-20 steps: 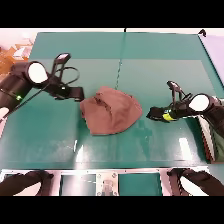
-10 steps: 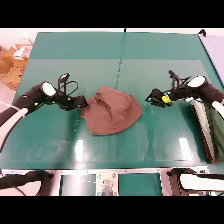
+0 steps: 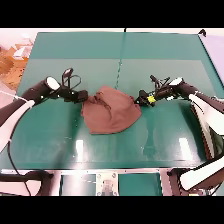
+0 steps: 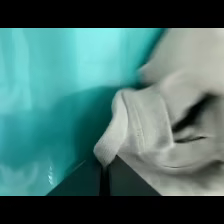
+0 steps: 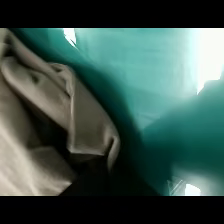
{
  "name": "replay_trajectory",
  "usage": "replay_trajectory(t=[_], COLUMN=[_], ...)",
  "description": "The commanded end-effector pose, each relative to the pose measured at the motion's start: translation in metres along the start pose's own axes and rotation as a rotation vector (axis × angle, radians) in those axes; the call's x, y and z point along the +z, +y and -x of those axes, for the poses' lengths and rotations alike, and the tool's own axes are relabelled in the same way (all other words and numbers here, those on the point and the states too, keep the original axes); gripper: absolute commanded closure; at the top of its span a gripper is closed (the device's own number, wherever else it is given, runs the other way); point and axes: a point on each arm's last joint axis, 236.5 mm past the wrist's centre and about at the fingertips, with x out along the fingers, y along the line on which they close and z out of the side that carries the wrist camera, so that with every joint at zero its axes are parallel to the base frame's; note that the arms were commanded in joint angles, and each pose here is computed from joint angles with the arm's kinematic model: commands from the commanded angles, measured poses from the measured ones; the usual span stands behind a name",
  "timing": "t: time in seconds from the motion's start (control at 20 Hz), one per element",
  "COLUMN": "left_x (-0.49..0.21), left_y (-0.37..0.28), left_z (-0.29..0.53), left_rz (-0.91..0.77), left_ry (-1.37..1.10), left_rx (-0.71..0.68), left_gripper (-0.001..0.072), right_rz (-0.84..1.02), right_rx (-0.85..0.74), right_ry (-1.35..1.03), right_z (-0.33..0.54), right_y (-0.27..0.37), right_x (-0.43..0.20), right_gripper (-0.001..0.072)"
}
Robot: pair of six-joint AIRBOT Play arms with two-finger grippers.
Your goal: Fold the shirts.
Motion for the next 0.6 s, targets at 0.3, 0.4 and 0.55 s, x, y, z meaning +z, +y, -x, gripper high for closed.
replay_trajectory(t=[0.3, 0.4, 0.55], left_x=[0.078, 0.094, 0.100], left_y=[-0.021, -0.053, -0.124], left_z=[0.198, 0.275, 0.415], left_rz=[-0.288, -0.316, -0.386], left_ry=[-0.197, -0.382, -0.745], left_rx=[0.324, 0.326, 0.239], left_gripper=[0.0687, 0.0687, 0.0687], right_rz=[0.139, 0.238, 0.451], right_rx=[0.156, 0.211, 0.268], right_ry=[-0.257, -0.426, -0.684], right_z=[0.167, 0.246, 0.351], right_y=[0.095, 0.145, 0.234], right_x=[0.046, 0.034, -0.024], right_gripper=[0.0699, 0.0698, 0.0699])
